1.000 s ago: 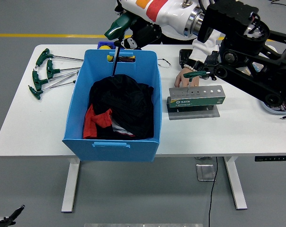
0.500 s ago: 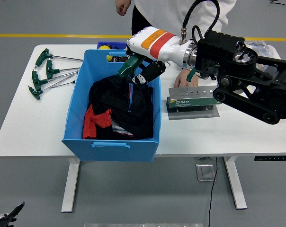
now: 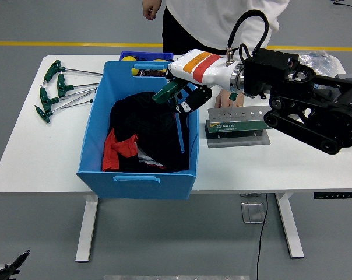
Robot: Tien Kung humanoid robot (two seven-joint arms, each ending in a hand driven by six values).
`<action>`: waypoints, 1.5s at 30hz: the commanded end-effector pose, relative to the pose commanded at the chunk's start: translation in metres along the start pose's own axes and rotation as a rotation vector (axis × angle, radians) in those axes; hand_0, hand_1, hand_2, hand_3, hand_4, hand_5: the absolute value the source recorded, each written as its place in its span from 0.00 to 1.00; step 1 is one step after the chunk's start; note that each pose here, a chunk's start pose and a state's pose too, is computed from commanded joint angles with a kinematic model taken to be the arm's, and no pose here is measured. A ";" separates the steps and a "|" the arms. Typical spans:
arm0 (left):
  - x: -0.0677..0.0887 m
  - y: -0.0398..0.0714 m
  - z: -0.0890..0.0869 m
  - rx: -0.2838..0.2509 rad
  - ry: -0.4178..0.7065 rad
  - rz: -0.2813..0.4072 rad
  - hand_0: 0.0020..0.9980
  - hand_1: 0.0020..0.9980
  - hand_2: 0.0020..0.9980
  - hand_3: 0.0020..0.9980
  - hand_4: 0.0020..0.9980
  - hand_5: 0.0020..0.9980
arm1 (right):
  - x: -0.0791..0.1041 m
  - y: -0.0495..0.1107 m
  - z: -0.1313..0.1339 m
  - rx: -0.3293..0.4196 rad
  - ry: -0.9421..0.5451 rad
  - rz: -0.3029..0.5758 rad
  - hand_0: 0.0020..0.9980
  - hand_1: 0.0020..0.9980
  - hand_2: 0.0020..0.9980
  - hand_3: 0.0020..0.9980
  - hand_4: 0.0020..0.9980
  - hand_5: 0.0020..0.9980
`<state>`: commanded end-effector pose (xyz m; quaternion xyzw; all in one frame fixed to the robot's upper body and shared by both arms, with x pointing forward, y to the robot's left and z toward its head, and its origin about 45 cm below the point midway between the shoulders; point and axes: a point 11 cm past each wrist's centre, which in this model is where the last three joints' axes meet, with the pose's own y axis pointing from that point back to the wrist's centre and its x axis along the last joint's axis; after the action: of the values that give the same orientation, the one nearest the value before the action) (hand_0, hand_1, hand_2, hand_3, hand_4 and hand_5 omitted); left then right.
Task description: Lift tool from toolbox,place it in box,lift tool from toolbox,place it in box
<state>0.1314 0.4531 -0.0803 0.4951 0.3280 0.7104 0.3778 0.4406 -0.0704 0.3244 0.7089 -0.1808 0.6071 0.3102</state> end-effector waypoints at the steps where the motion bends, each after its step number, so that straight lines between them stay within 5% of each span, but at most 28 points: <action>1: 0.000 0.000 0.000 0.000 0.000 0.000 0.79 0.87 0.85 0.78 0.76 0.70 | 0.000 0.000 0.002 -0.004 0.000 0.000 0.44 0.14 0.25 0.32 0.85 0.24; 2: 0.000 0.000 0.000 0.000 -0.001 0.000 0.79 0.87 0.85 0.78 0.76 0.70 | 0.001 0.000 0.003 -0.004 0.000 0.003 0.44 0.14 0.25 0.32 0.85 0.24; 3: 0.000 0.000 0.000 0.000 -0.003 -0.001 0.79 0.87 0.85 0.77 0.76 0.70 | 0.003 0.000 0.004 -0.003 0.000 0.016 0.56 0.27 0.39 0.44 0.85 0.20; 12: 0.000 0.000 0.003 -0.006 -0.007 -0.001 0.79 0.87 0.85 0.77 0.76 0.71 | 0.018 -0.002 0.011 -0.007 -0.016 0.102 0.57 0.33 0.44 0.46 0.86 0.20; 27: 0.000 0.000 0.002 -0.005 -0.009 0.000 0.79 0.86 0.85 0.77 0.75 0.71 | 0.020 -0.001 0.017 -0.023 0.007 0.103 0.58 0.39 0.49 0.48 0.78 0.29; 38: -0.001 0.000 0.003 -0.005 -0.011 -0.003 0.78 0.86 0.85 0.77 0.75 0.70 | 0.000 0.002 0.039 -0.051 0.102 0.039 0.59 0.46 0.52 0.48 0.77 0.32; 39: -0.002 0.000 0.003 -0.005 -0.011 -0.004 0.79 0.86 0.85 0.77 0.75 0.70 | -0.004 0.000 0.042 -0.053 0.107 0.032 0.64 0.53 0.57 0.48 0.80 0.34; 44: -0.005 0.001 0.006 -0.008 -0.011 -0.009 0.79 0.86 0.85 0.77 0.75 0.70 | -0.016 -0.006 0.049 -0.051 0.126 0.024 0.64 0.53 0.57 0.48 0.80 0.34; 45: -0.006 0.001 0.007 -0.009 -0.011 -0.010 0.79 0.86 0.85 0.77 0.75 0.70 | -0.018 -0.007 0.050 -0.050 0.131 0.023 0.70 0.60 0.63 0.48 0.83 0.36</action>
<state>0.1389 0.4483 -0.0801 0.4957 0.3253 0.7070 0.3855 0.4792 -0.1006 0.3015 0.6577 -0.1832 0.6509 0.3319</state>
